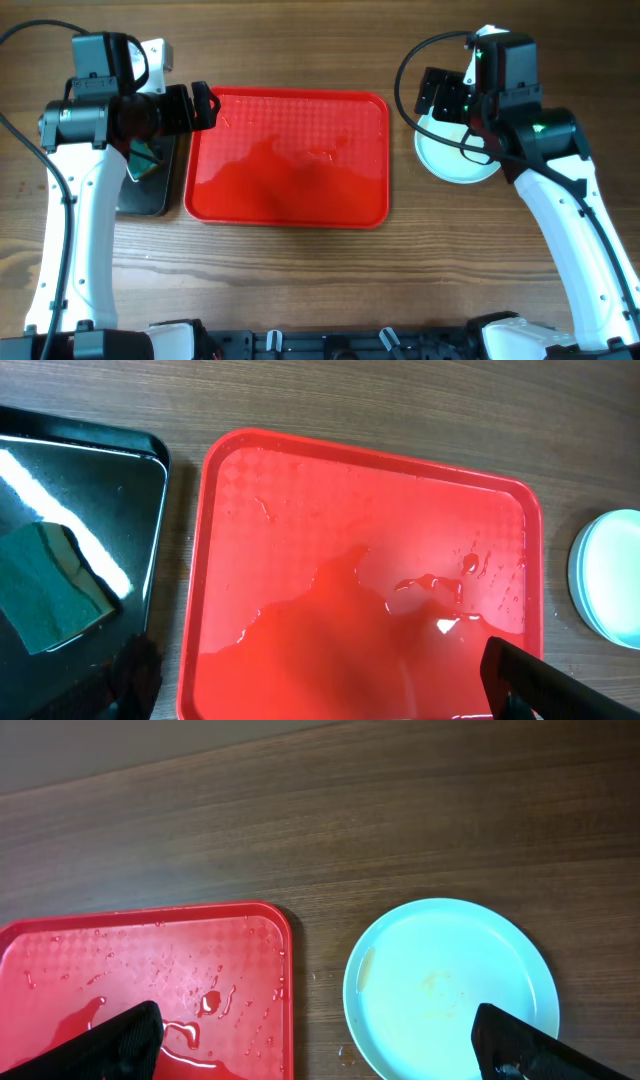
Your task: Clean dirty plates on tray and stack at the side
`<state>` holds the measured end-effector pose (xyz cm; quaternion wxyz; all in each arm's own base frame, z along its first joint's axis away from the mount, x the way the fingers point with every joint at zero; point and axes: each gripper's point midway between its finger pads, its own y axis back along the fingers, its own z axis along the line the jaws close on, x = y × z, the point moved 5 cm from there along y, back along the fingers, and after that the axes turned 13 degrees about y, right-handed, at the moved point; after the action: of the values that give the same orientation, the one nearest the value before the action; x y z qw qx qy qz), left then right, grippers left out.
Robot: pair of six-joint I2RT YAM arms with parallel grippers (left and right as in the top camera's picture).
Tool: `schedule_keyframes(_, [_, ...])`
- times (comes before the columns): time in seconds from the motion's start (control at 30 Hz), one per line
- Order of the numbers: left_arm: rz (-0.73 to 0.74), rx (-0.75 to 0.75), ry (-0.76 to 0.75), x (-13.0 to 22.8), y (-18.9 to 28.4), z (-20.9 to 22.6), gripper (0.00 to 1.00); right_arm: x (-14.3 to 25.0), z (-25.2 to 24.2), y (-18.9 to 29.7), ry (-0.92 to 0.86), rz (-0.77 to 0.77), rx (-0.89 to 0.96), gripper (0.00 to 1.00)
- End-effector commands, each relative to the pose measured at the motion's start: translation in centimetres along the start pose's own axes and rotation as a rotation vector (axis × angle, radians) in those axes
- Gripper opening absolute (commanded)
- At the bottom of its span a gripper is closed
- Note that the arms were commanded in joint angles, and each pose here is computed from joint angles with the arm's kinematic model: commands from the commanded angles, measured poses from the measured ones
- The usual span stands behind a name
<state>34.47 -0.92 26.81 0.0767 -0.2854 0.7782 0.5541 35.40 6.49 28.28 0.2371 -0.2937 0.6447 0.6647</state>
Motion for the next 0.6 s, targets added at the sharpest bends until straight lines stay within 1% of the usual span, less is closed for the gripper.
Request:
schedule_keyframes(0.0, [-0.018, -0.003, -0.027, -0.23, 0.41, -0.17, 1.0, -0.63, -0.57, 0.6, -0.001, -0.026, 0.044, 0.99])
schedule_keyframes(0.43, [-0.019, -0.003, -0.027, -0.24, 0.41, -0.18, 1.0, -1.43, -0.44, 0.64, -0.006, -0.067, 0.035, 1.0])
schedule_keyframes(0.57, [-0.019, -0.003, -0.027, -0.24, 0.41, -0.18, 1.0, -1.57, -0.43, 0.65, 0.035, -0.073, 0.036, 1.0])
